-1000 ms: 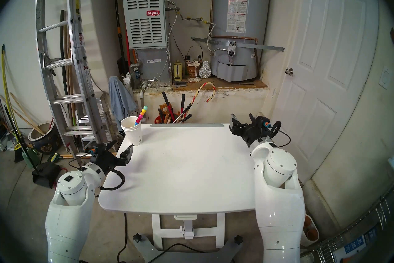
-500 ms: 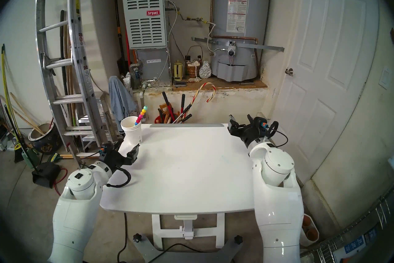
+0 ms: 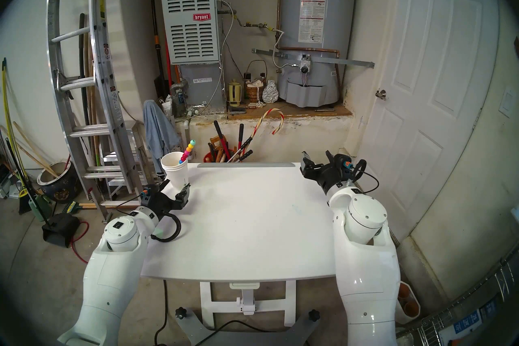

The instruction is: Switch the marker to another color

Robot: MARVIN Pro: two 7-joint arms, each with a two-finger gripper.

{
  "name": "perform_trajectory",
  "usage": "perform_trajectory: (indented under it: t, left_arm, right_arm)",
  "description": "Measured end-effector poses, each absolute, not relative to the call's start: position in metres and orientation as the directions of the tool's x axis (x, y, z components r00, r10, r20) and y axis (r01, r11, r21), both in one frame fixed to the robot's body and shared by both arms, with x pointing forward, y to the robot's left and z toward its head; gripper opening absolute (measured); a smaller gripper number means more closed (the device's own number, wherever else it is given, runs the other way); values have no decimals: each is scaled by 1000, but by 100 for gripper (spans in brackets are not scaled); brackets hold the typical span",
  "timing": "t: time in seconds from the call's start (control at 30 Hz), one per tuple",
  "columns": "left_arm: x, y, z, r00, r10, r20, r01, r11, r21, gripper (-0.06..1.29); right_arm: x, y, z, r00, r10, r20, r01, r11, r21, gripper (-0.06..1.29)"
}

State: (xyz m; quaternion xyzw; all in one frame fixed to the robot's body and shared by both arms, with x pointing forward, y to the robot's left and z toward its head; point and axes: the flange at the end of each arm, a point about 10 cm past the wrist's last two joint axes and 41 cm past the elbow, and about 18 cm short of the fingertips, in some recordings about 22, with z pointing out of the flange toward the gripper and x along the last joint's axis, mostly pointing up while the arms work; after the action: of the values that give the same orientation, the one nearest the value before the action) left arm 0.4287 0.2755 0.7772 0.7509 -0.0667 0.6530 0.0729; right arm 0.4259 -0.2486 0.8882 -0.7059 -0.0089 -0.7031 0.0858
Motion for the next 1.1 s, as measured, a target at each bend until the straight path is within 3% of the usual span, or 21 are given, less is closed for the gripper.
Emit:
perform_trajectory:
  t: [1.1]
  left_arm:
    - [468, 284, 773, 82, -14, 997, -152, -988, -1, 123]
  right_arm:
    - [436, -252, 880, 12, -116, 993, 133, -984, -117, 121]
